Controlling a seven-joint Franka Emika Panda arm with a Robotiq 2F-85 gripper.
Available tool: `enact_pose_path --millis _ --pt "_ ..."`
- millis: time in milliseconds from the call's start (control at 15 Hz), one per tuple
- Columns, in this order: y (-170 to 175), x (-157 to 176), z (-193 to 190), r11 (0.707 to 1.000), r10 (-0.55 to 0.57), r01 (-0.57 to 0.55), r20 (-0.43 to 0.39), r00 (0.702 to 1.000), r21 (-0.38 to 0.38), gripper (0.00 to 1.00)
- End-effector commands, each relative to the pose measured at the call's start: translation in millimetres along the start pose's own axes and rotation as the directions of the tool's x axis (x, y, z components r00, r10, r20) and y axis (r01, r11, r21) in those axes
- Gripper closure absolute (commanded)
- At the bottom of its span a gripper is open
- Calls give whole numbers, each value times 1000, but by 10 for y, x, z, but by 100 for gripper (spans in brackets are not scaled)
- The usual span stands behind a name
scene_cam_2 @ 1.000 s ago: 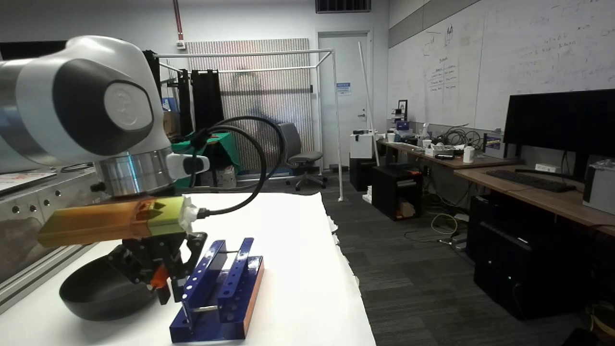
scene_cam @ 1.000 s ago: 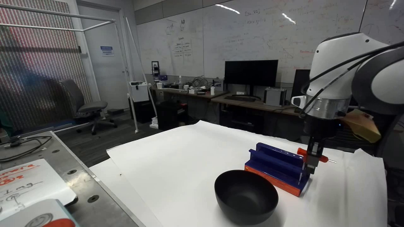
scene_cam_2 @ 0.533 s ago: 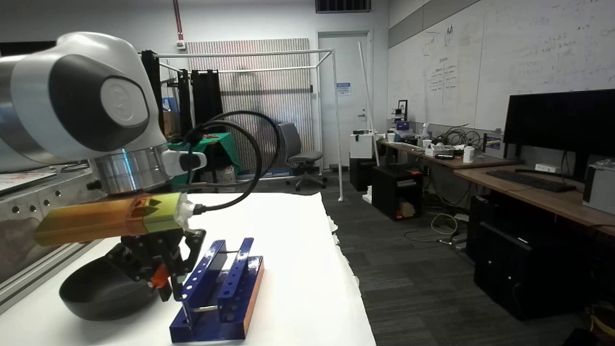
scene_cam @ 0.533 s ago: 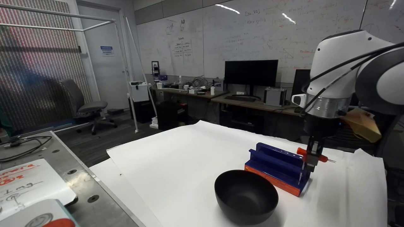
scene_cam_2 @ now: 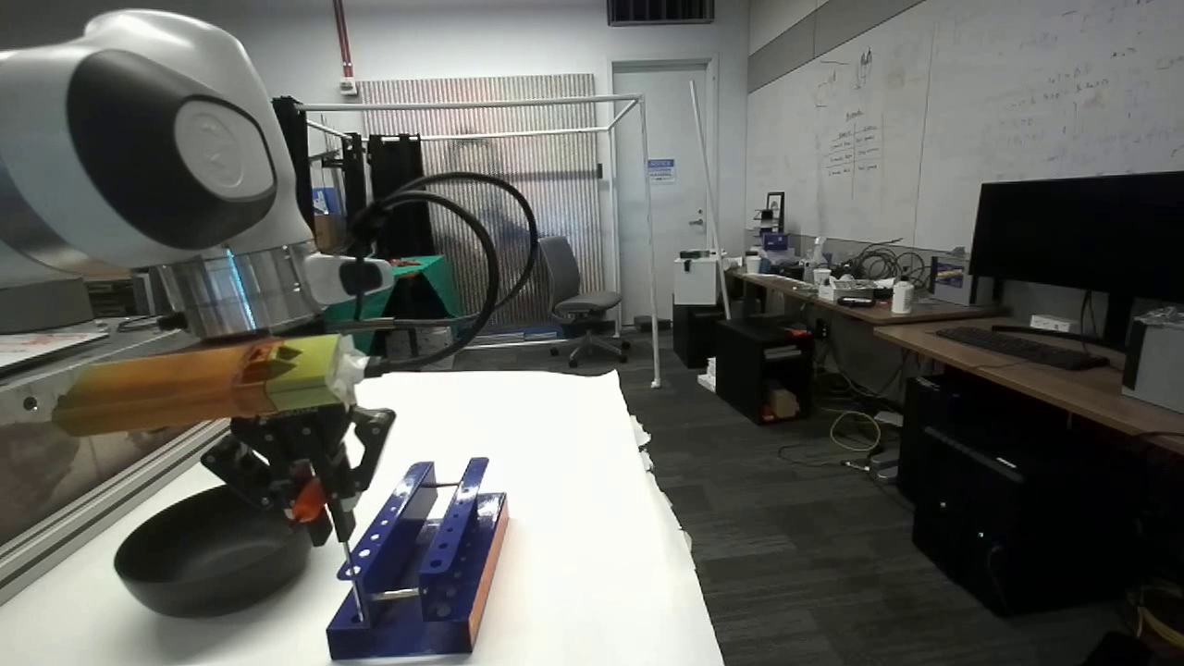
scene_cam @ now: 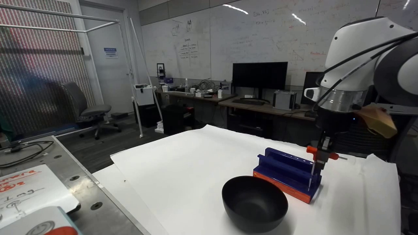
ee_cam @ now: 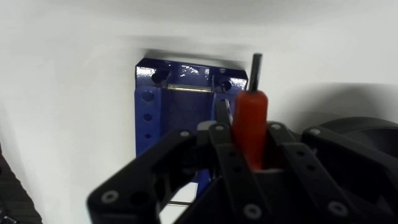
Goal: Put the metal object with the orange handle in the black bowl
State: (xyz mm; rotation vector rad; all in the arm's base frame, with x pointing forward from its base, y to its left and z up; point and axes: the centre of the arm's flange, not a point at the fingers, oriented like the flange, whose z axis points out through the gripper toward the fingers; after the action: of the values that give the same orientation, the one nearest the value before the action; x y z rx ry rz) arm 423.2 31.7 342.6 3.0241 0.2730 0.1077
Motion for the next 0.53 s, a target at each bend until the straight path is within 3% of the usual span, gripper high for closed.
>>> enact_pose_path --millis 0,467 --pt "42 -1 -259 999 27 -28 -23 999 -23 82" --pt "54 179 -791 998 60 -60 -63 996 4 84"
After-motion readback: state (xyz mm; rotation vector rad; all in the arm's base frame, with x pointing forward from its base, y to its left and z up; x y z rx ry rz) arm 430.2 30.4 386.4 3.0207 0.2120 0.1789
